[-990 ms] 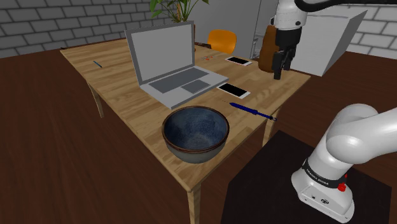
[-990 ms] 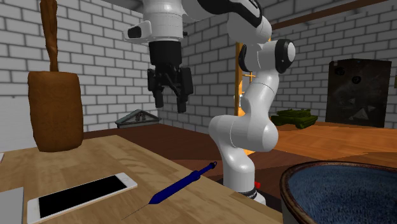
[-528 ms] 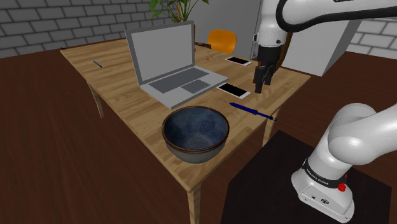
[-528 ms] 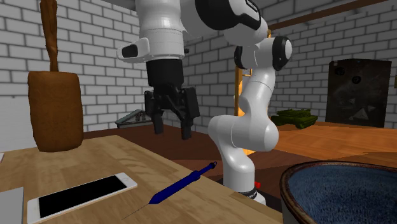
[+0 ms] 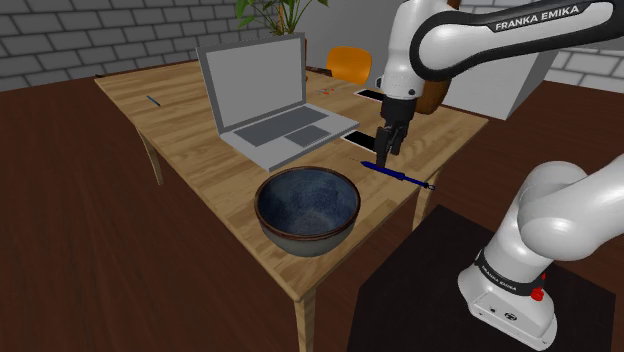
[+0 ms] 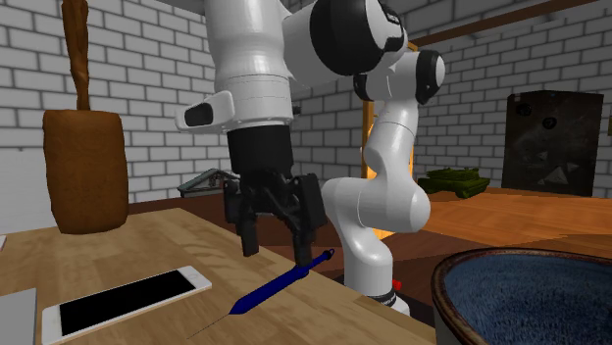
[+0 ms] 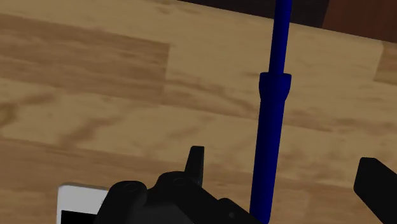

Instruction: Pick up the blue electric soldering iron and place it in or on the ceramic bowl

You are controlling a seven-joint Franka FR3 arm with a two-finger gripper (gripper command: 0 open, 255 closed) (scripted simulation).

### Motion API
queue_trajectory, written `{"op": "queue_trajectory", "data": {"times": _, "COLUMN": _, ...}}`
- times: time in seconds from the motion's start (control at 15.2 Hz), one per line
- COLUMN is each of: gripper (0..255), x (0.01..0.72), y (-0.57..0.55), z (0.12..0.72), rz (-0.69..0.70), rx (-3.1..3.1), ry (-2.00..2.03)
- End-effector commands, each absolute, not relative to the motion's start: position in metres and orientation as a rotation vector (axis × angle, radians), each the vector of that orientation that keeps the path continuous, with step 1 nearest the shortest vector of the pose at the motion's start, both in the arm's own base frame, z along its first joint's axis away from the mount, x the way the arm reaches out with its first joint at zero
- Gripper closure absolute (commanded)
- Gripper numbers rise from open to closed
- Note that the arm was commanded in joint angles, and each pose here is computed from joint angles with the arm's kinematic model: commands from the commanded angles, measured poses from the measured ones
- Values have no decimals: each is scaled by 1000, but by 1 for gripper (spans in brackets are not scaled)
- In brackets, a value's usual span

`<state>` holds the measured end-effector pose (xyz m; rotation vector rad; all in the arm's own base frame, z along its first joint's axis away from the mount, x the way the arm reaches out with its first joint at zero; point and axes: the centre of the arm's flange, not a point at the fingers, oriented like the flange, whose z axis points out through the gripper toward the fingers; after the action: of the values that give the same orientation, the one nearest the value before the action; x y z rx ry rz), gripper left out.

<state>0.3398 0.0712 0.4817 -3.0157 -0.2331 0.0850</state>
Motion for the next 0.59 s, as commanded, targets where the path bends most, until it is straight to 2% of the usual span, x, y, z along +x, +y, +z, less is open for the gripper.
{"op": "queue_trajectory", "data": {"times": 0.0, "gripper": 0, "x": 341, "y": 72, "z": 470, "rz": 83, "rx": -3014, "ry": -234}}
{"op": "queue_trajectory", "data": {"times": 0.53, "gripper": 0, "x": 339, "y": 74, "z": 451, "rz": 83, "rx": -3014, "ry": -234}}
